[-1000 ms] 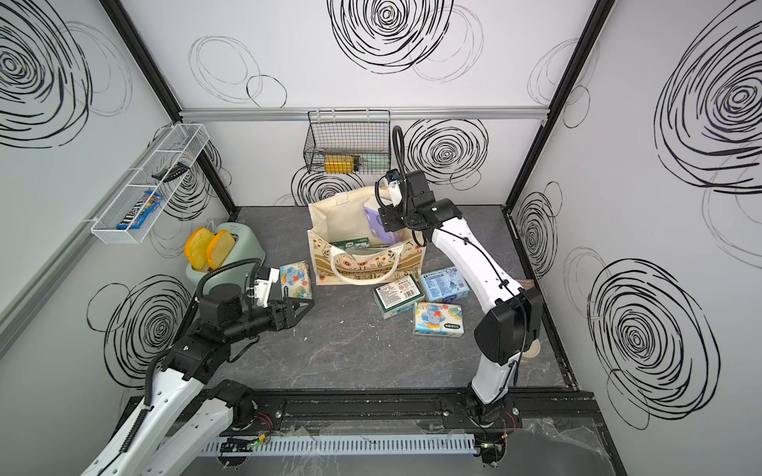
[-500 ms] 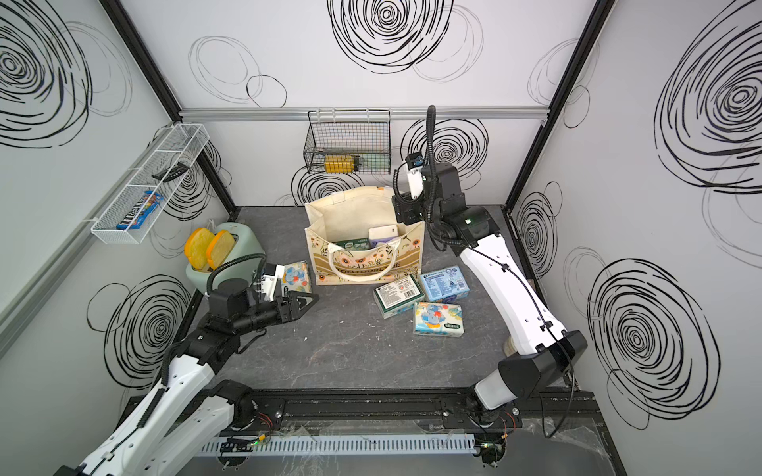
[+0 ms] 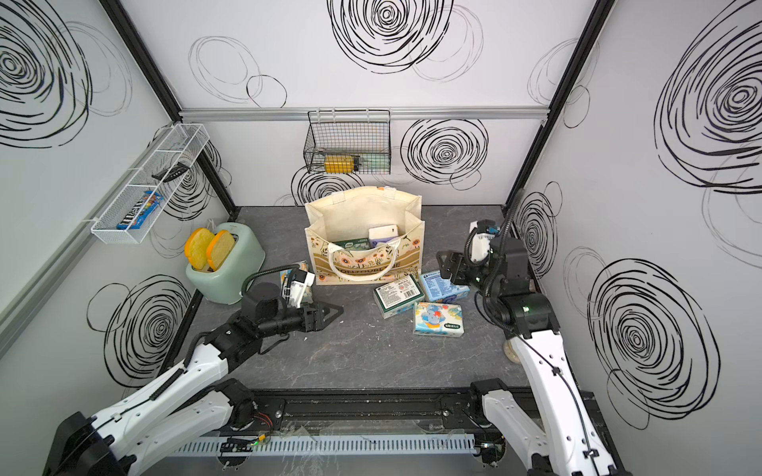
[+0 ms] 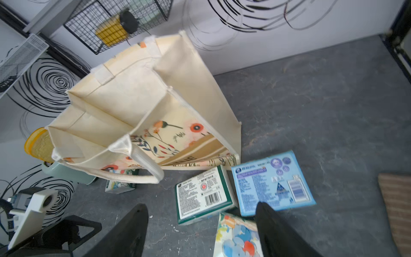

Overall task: Put tissues into the canvas bag
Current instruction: Pick up the pack of facial tissues from the center of the board.

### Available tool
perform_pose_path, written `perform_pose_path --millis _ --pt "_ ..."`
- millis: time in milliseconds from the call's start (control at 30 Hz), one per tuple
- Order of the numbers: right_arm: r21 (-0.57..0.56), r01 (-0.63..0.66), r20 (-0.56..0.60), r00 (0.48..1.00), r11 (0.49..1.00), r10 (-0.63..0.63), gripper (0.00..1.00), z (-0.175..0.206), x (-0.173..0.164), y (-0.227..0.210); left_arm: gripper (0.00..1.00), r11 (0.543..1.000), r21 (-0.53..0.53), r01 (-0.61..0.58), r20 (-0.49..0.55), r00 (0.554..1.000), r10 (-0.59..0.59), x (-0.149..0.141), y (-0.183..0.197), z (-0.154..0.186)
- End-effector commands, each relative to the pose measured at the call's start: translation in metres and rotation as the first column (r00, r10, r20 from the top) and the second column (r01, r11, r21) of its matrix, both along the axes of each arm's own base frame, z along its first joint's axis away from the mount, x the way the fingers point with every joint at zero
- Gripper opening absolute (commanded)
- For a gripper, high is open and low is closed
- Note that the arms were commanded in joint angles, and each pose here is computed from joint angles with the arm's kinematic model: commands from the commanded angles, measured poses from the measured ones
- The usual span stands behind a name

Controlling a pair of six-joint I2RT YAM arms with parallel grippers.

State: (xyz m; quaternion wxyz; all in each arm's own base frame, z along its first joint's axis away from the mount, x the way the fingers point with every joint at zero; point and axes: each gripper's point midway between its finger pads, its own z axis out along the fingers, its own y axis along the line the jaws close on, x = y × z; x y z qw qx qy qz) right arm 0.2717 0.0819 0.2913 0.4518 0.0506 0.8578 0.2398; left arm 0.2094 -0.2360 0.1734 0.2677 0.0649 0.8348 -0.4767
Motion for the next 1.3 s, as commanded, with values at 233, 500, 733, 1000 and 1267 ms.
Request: perform_pose_path --millis 233,500,733,1000,1267 --pt "0.213 0.266 -0.305 0.932 0.940 -0.194 0.88 -0.137 -0.026 -0.030 0.90 0.992 0.001 0.125 0.029 0.992 -0.125 -0.028 -0.080 -0.023" --pt "0.241 0.349 -0.323 0.909 0.906 -0.264 0.97 -0.192 -0.014 -0.049 0.89 0.982 -0.011 0.188 -0.021 0.982 -0.188 -0.023 -0.133 -0.045" --pt "0.282 0.243 -0.321 0.935 0.928 -0.147 0.97 -0.216 -0.015 -0.032 0.88 0.977 0.046 0.209 -0.047 0.977 -0.207 -0.004 -0.169 -0.069" --pt "0.386 0.065 -0.302 0.951 0.920 0.060 0.99 -0.226 -0.037 0.001 0.89 0.967 0.146 0.208 -0.063 0.978 -0.200 0.018 -0.189 -0.106" --pt "0.438 -0.096 -0.181 0.964 0.894 0.193 0.97 -0.206 -0.057 0.028 0.90 0.956 0.206 0.207 -0.090 0.977 -0.193 0.033 -0.191 -0.141"
